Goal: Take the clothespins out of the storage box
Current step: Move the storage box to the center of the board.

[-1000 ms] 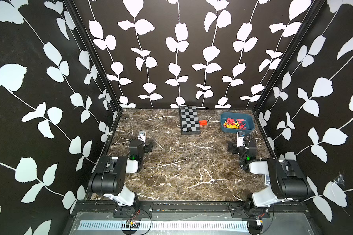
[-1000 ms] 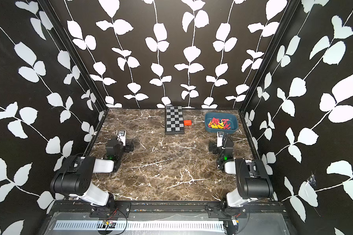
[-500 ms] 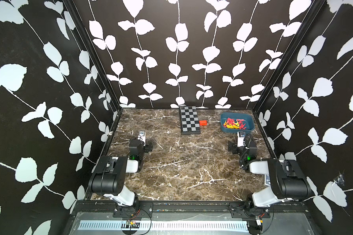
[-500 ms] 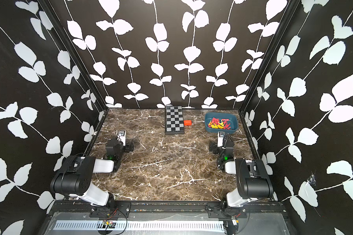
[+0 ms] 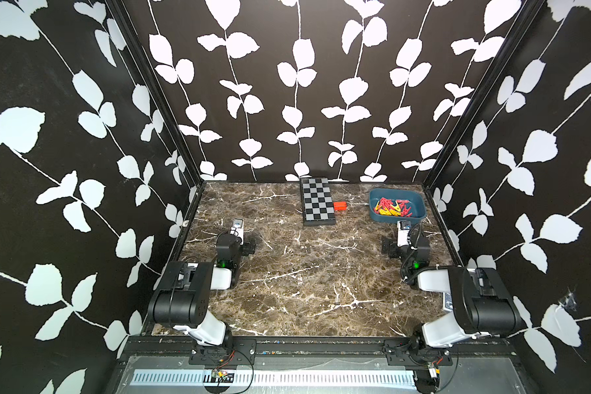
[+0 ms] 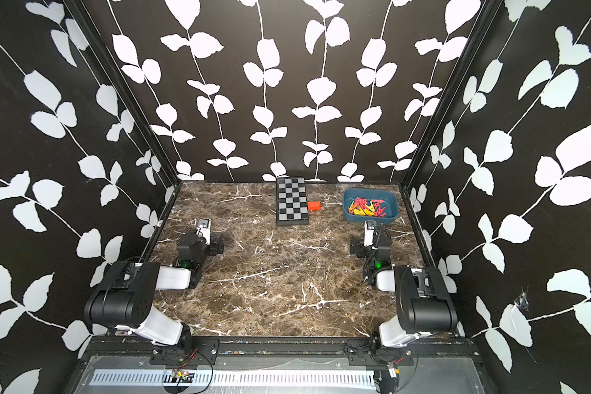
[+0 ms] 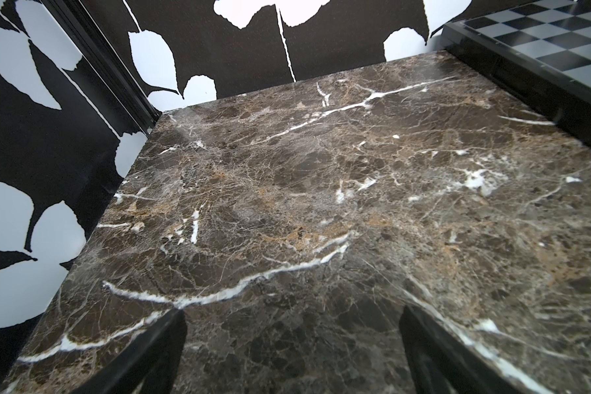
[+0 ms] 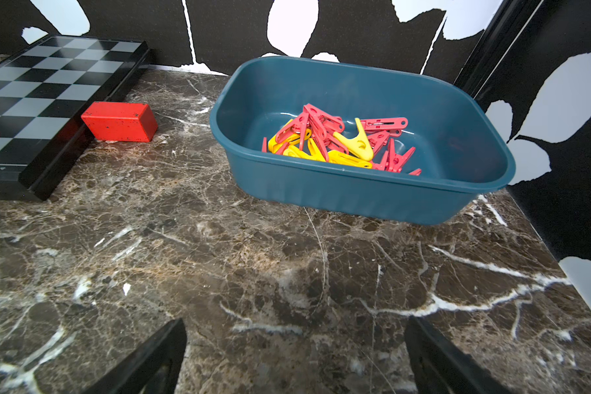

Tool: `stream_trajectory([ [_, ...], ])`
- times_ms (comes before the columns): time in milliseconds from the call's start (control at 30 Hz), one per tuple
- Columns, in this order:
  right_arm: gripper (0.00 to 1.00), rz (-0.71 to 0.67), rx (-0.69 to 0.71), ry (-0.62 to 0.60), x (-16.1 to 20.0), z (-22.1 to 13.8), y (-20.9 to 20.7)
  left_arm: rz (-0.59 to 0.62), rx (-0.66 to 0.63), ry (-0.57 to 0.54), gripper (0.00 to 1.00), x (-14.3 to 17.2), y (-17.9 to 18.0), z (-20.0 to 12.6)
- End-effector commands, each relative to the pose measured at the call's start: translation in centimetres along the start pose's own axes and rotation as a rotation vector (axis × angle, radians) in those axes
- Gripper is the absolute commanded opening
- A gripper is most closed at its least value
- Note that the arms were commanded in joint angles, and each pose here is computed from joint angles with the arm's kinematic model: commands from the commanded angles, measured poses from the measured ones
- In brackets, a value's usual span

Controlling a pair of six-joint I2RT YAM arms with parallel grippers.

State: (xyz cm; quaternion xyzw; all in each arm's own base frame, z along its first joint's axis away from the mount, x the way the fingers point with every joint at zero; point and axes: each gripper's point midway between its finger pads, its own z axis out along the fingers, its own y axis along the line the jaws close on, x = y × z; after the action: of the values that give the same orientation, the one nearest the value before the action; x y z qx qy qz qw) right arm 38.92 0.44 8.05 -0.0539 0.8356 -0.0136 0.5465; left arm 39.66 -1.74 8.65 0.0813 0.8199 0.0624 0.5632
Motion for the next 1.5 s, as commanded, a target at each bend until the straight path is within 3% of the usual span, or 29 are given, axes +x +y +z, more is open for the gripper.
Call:
stream_trajectory([
  [0, 0.99, 0.001, 0.003, -0.04, -1.4, 0.2, -0.2, -0.015, -0.01, -0.026, 0.99, -1.0, 0.4, 0.0],
  [400, 0.99, 0.028, 0.071, -0.055, -1.9, 0.0, -1.4, -0.026, -0.035, -0.031, 0.99, -1.6, 1.1, 0.0],
  [500, 0.99, 0.048, 0.113, -0.016, -3.6, -1.6, -2.2, -0.032, -0.048, 0.067, 0.99, -2.8, 1.8, -0.4],
  [700, 0.99, 0.231, 0.267, -0.072, -7.6, -5.0, -5.3, -0.186, -0.187, 0.161, 0.99, -7.5, 5.2, -2.2],
  [833, 0.99, 0.399, 0.329, -0.023, -8.8, -5.7, -6.8, -0.257, -0.115, 0.21, 0.99, -10.1, 4.5, -3.2],
  [933, 0.99, 0.42, 0.309, 0.033, -10.0, -4.7, -6.9, -0.373, -0.132, 0.244, 0.99, -10.5, 4.9, -3.2],
  [1100, 0.99, 0.41, 0.332, 0.128, -11.4, -1.6, -7.9, -0.457, 0.017, 0.232, 0.99, -12.3, 2.5, -2.7],
  [1267, 0.99, 0.369, 0.409, 0.261, -11.4, 1.9, -9.8, -0.493, 0.066, 0.209, 0.99, -13.0, 1.7, -3.3],
  [1467, 0.83, 0.48, 0.44, 0.365, -10.2, 5.5, -14.2, -0.464, 0.159, 0.213, 0.97, -13.2, -0.4, -4.3],
])
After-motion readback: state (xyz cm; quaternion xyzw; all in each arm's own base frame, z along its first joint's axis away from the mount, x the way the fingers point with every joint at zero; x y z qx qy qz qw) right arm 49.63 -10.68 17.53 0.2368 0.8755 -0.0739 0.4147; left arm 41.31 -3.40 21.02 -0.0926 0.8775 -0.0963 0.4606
